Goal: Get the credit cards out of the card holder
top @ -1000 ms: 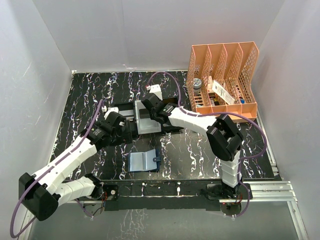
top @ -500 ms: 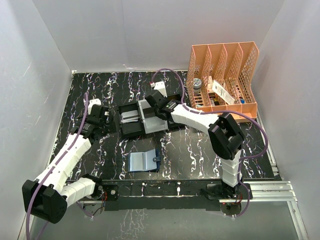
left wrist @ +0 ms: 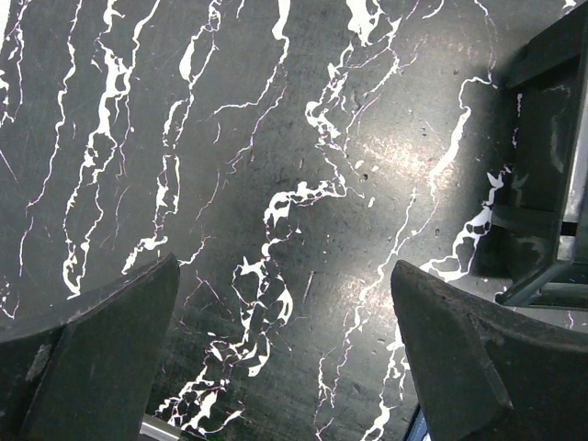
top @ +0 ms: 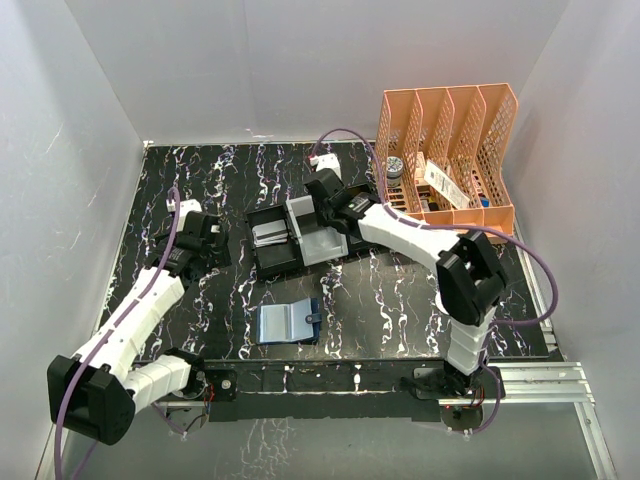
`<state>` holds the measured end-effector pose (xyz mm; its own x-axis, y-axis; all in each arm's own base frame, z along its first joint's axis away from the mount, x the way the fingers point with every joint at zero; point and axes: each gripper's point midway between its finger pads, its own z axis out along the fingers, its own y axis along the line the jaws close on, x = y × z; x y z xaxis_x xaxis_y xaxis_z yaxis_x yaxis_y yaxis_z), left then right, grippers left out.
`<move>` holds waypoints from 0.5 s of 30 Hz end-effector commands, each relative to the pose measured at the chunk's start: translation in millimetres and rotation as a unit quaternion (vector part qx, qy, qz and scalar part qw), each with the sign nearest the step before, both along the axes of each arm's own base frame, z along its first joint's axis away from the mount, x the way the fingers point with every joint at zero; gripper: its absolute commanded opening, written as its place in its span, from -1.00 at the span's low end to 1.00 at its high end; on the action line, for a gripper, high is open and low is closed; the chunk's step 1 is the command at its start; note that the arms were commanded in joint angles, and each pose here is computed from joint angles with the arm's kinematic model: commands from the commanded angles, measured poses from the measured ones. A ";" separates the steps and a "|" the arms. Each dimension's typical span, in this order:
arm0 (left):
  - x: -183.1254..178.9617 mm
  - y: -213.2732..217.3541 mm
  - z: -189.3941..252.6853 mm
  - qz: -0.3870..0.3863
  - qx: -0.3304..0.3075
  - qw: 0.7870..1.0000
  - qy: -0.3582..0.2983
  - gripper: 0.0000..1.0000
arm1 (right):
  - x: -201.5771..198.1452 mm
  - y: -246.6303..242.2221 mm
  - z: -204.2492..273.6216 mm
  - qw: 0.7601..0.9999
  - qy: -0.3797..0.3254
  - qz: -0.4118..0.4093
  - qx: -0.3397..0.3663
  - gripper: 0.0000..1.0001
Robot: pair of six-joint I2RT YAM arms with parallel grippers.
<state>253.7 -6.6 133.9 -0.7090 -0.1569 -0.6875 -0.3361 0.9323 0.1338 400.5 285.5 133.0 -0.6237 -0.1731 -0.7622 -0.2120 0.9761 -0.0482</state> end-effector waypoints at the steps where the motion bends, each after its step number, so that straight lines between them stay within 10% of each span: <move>1: 2.1 9.9 2.2 0.024 0.021 0.999 -0.004 0.97 | -1.0 49.0 77.3 0.982 -0.081 0.118 0.119 -1.00; 15: -6.1 20.7 18.0 0.062 0.021 0.997 -0.039 0.97 | -43.8 135.7 96.6 0.888 -0.269 0.372 0.035 -1.00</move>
